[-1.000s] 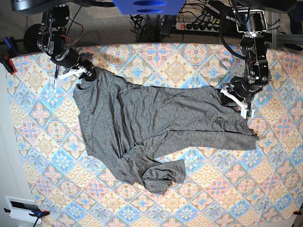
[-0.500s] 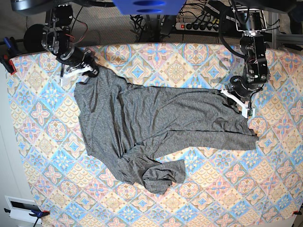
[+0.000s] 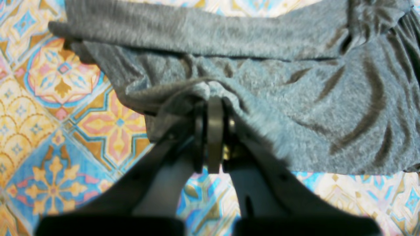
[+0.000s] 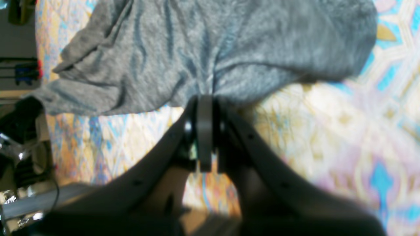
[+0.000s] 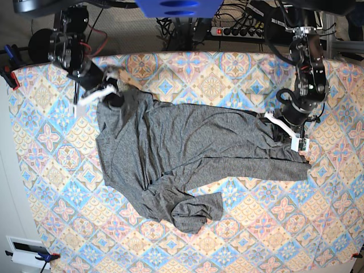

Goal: Layout the t-shirt on the table in an organized manner, then fold the t-shirt properly
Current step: 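Drag the shirt with both grippers toward the hem, then release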

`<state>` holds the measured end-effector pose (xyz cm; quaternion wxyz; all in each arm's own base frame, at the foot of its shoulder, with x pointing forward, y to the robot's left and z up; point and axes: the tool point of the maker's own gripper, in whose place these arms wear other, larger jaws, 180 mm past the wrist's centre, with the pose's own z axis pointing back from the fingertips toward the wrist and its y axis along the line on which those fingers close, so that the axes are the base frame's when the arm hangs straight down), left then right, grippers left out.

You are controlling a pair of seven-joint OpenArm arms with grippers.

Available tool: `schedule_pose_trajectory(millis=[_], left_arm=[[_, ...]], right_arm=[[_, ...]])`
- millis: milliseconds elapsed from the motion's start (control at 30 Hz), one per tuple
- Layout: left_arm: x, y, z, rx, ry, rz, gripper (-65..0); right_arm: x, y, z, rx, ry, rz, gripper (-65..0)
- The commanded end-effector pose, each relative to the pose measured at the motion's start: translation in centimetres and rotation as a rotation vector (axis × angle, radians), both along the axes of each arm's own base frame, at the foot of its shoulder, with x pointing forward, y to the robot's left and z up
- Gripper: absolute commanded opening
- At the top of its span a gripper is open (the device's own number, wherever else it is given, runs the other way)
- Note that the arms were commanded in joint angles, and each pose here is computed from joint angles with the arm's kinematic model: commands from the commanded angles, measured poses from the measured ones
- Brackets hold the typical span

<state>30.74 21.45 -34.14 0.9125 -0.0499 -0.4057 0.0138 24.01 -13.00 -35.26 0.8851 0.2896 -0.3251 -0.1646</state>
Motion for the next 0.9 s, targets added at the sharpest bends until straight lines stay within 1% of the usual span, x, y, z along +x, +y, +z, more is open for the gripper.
schedule_pose_trajectory(millis=[0, 133, 200, 333, 433, 533, 667, 700, 767, 867], left_arm=[[1.6, 0.8, 1.7, 0.013, -0.056, 0.013, -65.0], [2.9, 5.4, 1.9, -0.02, -0.031, 0.152, -65.0], [3.5, 7.8, 1.5, -0.044, -0.02, 0.227, -65.0], [4.7, 10.3, -0.1, -0.09, 0.025, 0.308, -65.0], [4.7, 12.1, -1.6, -0.1, 0.075, 0.343, -65.0], [5.0, 12.9, -1.9, -0.1, 0.073, 0.361, -65.0], [5.3, 13.9, -1.2, -0.079, 0.037, 0.372, -65.0], [5.4, 14.1, -1.0, -0.072, 0.032, 0.372, -65.0], [5.6, 14.2, -0.7, -0.071, 0.028, 0.372, -65.0], [5.7, 14.2, -0.6, -0.072, 0.029, 0.371, -65.0]], right_arm=[[2.8, 0.8, 2.9, 0.016, -0.121, 0.02, -65.0], [7.8, 3.7, 6.9, 0.04, -0.259, 0.1, -65.0], [9.2, 5.3, 7.2, 0.052, -0.269, 0.142, -65.0], [10.4, 5.8, 3.9, 0.06, -0.175, 0.152, -65.0], [10.6, 5.1, 0.6, 0.065, -0.081, 0.123, -65.0], [10.7, 5.3, -1.5, 0.098, -0.016, 0.092, -65.0], [10.5, 6.0, -2.8, 0.125, 0.025, 0.081, -65.0], [10.8, 6.2, -2.5, 0.128, 0.019, 0.082, -65.0], [12.6, 6.2, -0.8, 0.127, -0.029, 0.084, -65.0], [16.2, 6.2, 3.2, 0.123, -0.133, 0.09, -64.6]])
